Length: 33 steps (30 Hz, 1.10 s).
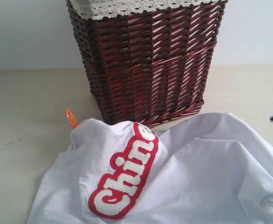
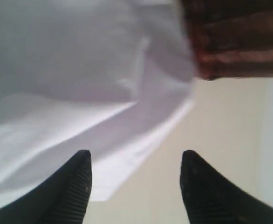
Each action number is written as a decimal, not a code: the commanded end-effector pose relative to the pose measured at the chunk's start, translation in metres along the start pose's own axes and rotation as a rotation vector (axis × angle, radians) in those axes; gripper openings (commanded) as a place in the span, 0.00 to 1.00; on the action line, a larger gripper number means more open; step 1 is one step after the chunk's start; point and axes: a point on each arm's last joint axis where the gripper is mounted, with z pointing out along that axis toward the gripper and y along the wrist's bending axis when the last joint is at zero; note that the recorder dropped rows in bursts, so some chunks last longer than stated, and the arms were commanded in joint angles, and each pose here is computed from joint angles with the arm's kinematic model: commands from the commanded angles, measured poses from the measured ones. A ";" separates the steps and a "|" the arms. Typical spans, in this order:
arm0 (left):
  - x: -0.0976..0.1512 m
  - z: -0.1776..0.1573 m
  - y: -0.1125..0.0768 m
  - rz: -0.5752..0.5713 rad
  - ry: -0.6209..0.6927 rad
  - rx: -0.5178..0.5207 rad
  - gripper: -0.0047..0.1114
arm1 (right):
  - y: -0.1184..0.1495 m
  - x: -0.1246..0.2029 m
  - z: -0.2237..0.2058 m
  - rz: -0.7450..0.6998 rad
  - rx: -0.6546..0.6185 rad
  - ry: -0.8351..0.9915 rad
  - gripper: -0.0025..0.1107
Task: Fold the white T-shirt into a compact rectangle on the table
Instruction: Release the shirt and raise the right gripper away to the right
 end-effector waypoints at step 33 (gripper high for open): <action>-0.001 0.000 0.000 -0.003 -0.014 0.000 0.04 | -0.025 -0.010 0.059 0.360 -0.043 -0.086 0.47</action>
